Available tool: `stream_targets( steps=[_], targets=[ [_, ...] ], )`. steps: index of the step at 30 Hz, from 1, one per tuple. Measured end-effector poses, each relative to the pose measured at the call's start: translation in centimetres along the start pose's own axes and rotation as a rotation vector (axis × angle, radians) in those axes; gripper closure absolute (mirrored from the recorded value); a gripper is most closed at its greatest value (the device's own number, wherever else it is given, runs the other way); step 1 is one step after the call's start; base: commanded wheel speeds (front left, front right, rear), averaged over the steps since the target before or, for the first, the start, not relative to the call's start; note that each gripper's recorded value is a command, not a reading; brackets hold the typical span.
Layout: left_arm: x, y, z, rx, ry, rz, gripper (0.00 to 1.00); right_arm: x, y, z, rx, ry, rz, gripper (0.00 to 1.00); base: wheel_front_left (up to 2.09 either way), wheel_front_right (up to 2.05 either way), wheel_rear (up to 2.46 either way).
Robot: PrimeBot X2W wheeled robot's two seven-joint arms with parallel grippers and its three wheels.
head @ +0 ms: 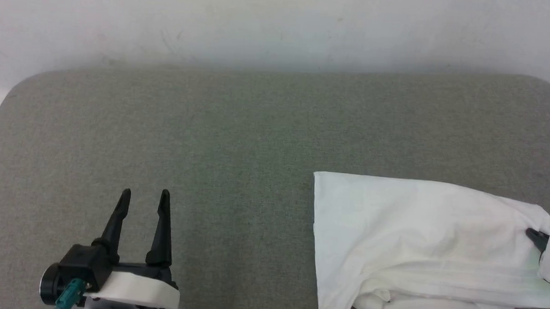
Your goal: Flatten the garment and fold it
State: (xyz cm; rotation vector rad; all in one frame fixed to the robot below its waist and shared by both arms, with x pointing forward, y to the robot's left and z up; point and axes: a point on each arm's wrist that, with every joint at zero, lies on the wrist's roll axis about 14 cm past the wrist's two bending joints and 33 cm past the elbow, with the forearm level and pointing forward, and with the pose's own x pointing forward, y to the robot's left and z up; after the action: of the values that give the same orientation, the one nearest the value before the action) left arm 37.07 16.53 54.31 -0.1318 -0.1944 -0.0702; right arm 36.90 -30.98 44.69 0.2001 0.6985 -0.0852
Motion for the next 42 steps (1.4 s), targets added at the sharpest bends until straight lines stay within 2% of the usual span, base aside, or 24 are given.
stream_targets(
  steps=[3,5,9,14,18,22,25,26,27,28,29,32,35,42],
  targets=[
    [0.2,-0.4,-0.2,-0.003,0.004,-0.011,0.00,-0.6,0.2,0.2,-0.001,-0.013,-0.001,1.00,0.00,0.00,0.00],
    [0.3,-0.6,-0.4,-0.006,0.008,-0.018,0.00,-0.7,2.0,0.7,-0.017,-0.035,0.041,1.00,0.00,0.00,0.00],
    [0.6,-0.9,-0.8,-0.009,0.020,-0.028,0.00,-0.8,6.8,1.1,-0.092,-0.054,0.152,1.00,0.00,0.00,0.00],
    [0.7,-1.2,-1.1,-0.012,0.029,-0.035,0.00,-0.9,14.5,0.4,-0.172,-0.048,0.335,1.00,0.00,0.00,0.00],
    [1.1,-1.2,-1.0,-0.016,0.023,-0.036,0.00,-0.8,19.9,-0.3,-0.182,-0.039,0.463,1.00,0.00,0.00,0.00],
    [1.3,-1.3,-1.0,-0.025,0.022,-0.038,0.00,0.4,22.8,-2.1,-0.171,0.006,0.516,1.00,0.00,0.00,0.00],
    [1.5,-1.1,-1.1,-0.029,0.024,-0.032,0.00,1.8,23.6,-4.4,-0.165,0.072,0.517,1.00,0.00,0.00,0.00],
    [1.5,-0.9,-1.2,-0.031,0.026,-0.027,0.00,2.2,23.6,-5.2,-0.174,0.094,0.509,0.91,0.00,0.00,0.00],
    [1.6,-0.7,-1.3,-0.030,0.029,-0.022,0.00,2.7,23.5,-5.8,-0.187,0.108,0.499,0.61,0.00,0.00,0.00],
    [1.6,-0.5,-1.4,-0.029,0.032,-0.017,0.00,3.1,23.6,-6.3,-0.190,0.120,0.496,0.10,0.00,0.00,0.00],
    [1.6,-0.4,-1.6,-0.029,0.037,-0.013,0.00,3.3,23.7,-6.7,-0.192,0.124,0.497,0.00,0.00,0.00,0.00],
    [1.5,0.0,-2.1,-0.027,0.051,0.000,0.00,3.6,25.0,-7.1,-0.204,0.105,0.525,0.00,0.00,0.00,0.00],
    [1.5,0.2,-2.3,-0.027,0.057,0.004,0.00,3.6,25.9,-5.9,-0.212,0.028,0.548,0.00,0.00,0.00,0.00],
    [1.8,-0.5,-2.0,-0.030,0.046,-0.012,0.00,1.4,26.2,0.0,-0.273,-0.302,0.567,0.00,0.00,0.00,0.00]
  ],
)
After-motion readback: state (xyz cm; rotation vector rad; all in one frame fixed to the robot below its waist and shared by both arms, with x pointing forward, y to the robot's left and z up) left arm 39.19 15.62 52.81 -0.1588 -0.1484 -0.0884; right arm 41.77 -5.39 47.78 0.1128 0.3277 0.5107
